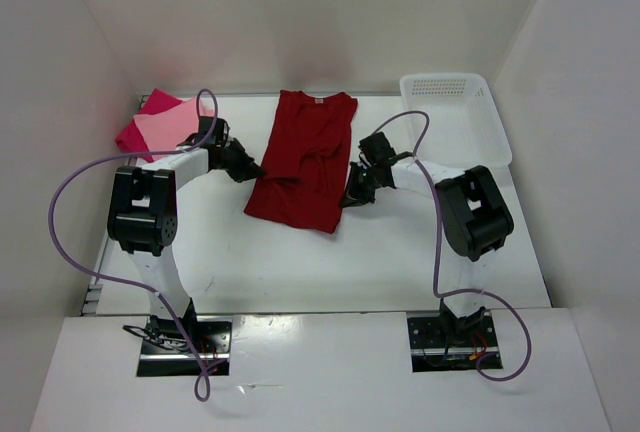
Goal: Fold and stack the t-shirts
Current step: Fold the folded rectangular tshirt in 1/3 of the way
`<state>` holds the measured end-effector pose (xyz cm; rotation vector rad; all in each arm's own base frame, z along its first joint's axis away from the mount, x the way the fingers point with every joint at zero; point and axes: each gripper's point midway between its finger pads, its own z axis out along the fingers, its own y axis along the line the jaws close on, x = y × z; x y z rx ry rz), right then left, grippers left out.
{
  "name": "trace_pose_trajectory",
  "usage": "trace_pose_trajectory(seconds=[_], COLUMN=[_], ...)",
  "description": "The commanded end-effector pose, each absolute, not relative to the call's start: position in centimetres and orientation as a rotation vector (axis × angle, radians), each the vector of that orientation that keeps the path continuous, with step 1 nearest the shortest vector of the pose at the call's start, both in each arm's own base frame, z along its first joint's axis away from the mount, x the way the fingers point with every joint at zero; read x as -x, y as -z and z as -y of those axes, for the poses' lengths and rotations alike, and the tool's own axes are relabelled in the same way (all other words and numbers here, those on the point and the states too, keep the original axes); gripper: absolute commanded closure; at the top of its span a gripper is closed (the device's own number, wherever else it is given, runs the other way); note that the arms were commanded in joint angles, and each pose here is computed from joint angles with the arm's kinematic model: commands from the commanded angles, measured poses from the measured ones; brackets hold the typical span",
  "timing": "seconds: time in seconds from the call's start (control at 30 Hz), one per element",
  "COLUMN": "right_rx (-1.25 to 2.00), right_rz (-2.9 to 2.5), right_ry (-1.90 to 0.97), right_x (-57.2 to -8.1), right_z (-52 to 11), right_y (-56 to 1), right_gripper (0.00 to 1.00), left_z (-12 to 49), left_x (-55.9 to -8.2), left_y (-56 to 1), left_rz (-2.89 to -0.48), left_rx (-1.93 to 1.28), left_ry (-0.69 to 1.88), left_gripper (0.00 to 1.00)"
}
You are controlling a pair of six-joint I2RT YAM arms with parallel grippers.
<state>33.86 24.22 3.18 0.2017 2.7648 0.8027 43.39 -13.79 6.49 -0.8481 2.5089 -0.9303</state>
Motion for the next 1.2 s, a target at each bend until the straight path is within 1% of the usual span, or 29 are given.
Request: trace_pose_trajectory(seconds=[0.0, 0.1, 0.13, 0.2, 0.3, 0.33, 0.37, 0.43, 0.47, 0.57, 0.63, 0.67, 0.7, 0.73, 0.77, 0.83, 0.87, 0.9, 1.0, 1.03, 1.1, 1.13, 1.17], right_rx=[-0.177, -0.192, -0.185, -0.186, -0.179, -0.176, -0.184, -0.193, -0.186, -0.186, -0.178, -0.185, -0.176, -0.183, -0.195, -0.212, -0.219, -0.226, -0.256, -0.264, -0.266, -0.264, -0.264], right_rz=[-2.721, -2.697, -2.658, -2.638, -2.533, -2.521, -2.490, -2.477, -2.452, -2.436, -2.444, -2.449, -2.457, -2.463, -2.479, -2.470, -2.498, -2.492, -2.467, -2.454, -2.438, -2.429, -2.427], right_ry=[-0.782, -0.727, -0.733, -0.725, -0.721, -0.726, -0.743, -0.742, -0.751, -0.733, -0.735, -0.741, -0.735, -0.720, -0.693, -0.678, -0.668, -0.649, -0.627, -0.627, -0.619, -0.622, -0.623], right_x=[-35.4, -35.6, -35.9, -35.8, -37.0, -37.3, -38.2, -39.2, -40.1, -42.6, -43.7, -45.1, -45.5, -46.1, -47.2, -48.5, -48.5, -48.7, -49.5, -49.7, -49.8, -49.8, -49.6], right_z=[-24.4, -23.6, -23.6, -23.3, -23.2, -23.3, -23.1, -22.4, -22.8, -22.4, -22.5, -22.7, -22.8, -22.9, -22.4, -22.1, -22.1, -21.9, -21.2, -20.8, -20.6, -20.6, -20.5], right_y=[-4.4, -5.4, -6.8, -8.0, -12.2, -12.7, -13.9, -14.4, -15.3, -15.2, -14.5, -13.6, -13.0, -12.4, -11.1, -10.8, -9.7, -10.0, -10.4, -10.9, -11.6, -12.1, -12.3], right_gripper=[0.92, 0.97, 0.98, 0.98, 0.98, 0.98, 0.98, 0.98, 0.98, 0.98, 0.98, 0.98, 0.98, 0.98, 1.00, 1.00, 1.00, 1.00, 1.00, 0.95, 0.88, 0.81, 0.74], left_z=[14.1, 14.2, 14.2, 14.5, 14.3, 14.3, 14.3, 13.9, 14.0, 14.1, 14.2, 14.2, 14.2, 14.1, 14.2, 14.2, 14.7, 14.7, 14.9, 14.9, 13.7, 13.2, 12.1], left_x=[-43.7, -43.6, -43.6, -43.2, -43.4, -43.4, -43.6, -44.7, -45.3, -47.6, -48.8, -49.2, -49.7, -50.6, -51.0, -52.5, -52.6, -53.0, -53.8, -53.8, -53.7, -53.3, -52.7], left_y=[-7.8, -7.8, -8.2, -9.2, -12.2, -12.7, -13.0, -15.2, -14.5, -15.8, -14.1, -13.7, -11.9, -11.9, -10.1, -9.9, -8.8, -8.7, -9.5, -10.1, -11.3, -11.3, -12.6], left_rz=[-2.477, -2.480, -2.472, -2.470, -2.412, -2.402, -2.393, -2.340, -2.350, -2.313, -2.337, -2.341, -2.370, -2.360, -2.388, -2.368, -2.395, -2.387, -2.343, -2.333, -2.307, -2.308, -2.289], left_rx=[0.804, 0.788, 0.781, 0.763, 0.727, 0.720, 0.728, 0.701, 0.709, 0.681, 0.711, 0.715, 0.737, 0.736, 0.757, 0.730, 0.727, 0.721, 0.679, 0.643, 0.628, 0.611, 0.611], left_ry=[0.973, 0.981, 0.983, 1.020, 1.041, 1.043, 1.049, 1.056, 1.054, 1.061, 1.060, 1.059, 1.053, 1.044, 1.037, 1.039, 1.076, 1.078, 1.099, 1.092, 1.077, 1.061, 1.047], left_gripper=[1.00, 1.00, 1.00, 1.00, 1.00, 1.00, 1.00, 1.00, 1.00, 1.00, 1.00, 1.00, 1.00, 1.00, 1.00, 1.00, 0.99, 0.96, 0.74, 0.61, 0.54, 0.51, 0.45])
